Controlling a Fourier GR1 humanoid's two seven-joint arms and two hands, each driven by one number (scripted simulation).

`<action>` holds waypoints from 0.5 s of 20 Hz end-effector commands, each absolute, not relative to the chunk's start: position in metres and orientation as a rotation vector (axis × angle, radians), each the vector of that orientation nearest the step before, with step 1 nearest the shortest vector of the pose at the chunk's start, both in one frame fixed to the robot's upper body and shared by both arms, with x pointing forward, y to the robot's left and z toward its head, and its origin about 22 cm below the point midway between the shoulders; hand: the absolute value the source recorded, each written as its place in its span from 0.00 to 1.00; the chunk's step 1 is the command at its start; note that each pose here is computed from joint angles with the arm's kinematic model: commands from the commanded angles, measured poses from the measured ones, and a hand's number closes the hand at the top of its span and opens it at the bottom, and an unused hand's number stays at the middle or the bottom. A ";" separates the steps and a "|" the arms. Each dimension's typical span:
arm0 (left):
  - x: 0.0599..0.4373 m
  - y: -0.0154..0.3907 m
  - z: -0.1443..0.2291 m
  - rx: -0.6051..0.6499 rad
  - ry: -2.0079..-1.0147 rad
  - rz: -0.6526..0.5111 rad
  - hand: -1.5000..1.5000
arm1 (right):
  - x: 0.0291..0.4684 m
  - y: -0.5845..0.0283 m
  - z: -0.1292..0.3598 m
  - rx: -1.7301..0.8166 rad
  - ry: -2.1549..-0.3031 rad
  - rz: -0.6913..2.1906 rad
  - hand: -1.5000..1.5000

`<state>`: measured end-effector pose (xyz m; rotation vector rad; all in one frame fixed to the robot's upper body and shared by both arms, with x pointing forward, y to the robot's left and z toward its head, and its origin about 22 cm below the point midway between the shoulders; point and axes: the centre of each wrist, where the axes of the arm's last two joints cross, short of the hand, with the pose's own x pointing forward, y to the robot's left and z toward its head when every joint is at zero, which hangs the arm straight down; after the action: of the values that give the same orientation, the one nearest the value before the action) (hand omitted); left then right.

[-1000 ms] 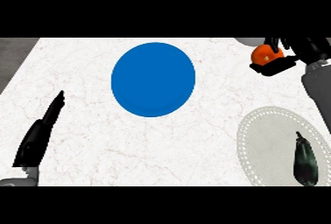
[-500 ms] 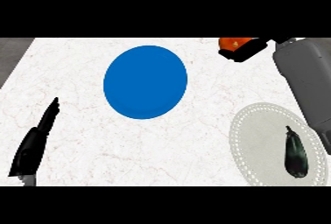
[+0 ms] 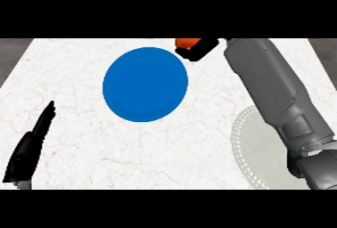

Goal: Pick the squash from the placemat and place it in the plate

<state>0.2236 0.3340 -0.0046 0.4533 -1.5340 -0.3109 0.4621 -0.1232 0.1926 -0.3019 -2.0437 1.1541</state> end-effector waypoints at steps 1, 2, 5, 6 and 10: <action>0.218 0.338 0.003 0.441 -1.532 -0.336 0.50 | 0.453 -0.065 0.175 -0.269 -1.995 1.160 1.00; 0.215 0.325 -0.007 0.446 -1.531 -0.312 0.50 | 0.459 -0.075 0.204 -0.251 -1.956 1.210 1.00; 0.218 0.342 -0.015 0.467 -1.533 -0.321 0.50 | 0.451 -0.044 0.182 -0.226 -1.899 1.255 1.00; 0.223 0.340 -0.002 0.438 -1.539 -0.334 0.50 | 0.448 -0.030 0.177 -0.266 -1.885 1.263 1.00; 0.231 0.331 -0.005 0.435 -1.547 -0.328 0.50 | 0.448 -0.026 0.172 -0.271 -1.812 1.322 1.00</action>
<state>0.2269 0.3326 -0.0014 0.4366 -1.5371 -0.3281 0.4507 -0.0419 0.1727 -0.2541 -1.8740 1.2750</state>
